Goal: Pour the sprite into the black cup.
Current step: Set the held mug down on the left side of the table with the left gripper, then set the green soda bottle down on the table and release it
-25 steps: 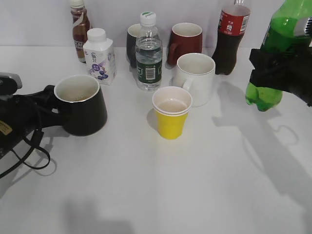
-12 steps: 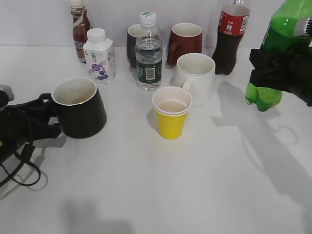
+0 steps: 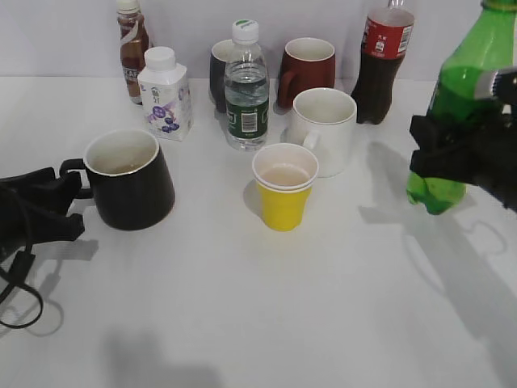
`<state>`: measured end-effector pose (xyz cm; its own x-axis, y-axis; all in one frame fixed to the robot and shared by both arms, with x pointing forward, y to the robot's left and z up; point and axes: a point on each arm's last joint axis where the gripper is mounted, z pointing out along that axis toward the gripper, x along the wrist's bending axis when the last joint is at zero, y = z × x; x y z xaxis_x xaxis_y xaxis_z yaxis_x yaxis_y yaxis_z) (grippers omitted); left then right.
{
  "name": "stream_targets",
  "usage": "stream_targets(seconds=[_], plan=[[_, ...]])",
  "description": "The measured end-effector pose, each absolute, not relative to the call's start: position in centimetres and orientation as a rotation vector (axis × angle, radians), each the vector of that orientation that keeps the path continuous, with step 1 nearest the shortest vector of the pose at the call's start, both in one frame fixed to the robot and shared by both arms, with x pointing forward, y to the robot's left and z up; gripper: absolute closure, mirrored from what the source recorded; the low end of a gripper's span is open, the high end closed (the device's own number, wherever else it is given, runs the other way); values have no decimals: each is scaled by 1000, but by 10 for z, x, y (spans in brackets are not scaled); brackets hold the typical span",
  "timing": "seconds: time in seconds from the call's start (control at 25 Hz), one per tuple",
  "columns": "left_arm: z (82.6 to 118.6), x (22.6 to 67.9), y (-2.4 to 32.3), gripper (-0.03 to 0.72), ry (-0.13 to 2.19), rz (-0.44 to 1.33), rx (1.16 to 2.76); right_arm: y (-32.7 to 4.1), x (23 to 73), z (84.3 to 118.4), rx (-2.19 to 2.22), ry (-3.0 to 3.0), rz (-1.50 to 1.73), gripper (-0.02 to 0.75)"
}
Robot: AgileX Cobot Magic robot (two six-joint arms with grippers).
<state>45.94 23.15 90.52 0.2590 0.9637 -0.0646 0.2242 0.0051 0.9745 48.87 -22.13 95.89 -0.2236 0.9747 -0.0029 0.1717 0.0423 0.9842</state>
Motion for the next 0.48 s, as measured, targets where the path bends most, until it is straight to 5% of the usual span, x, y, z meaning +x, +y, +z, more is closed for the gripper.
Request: stream_targets(seconds=[0.48], plan=[[934,434,238,381,1093,897,1381,-221,491,936,1255,1521,1265,322]])
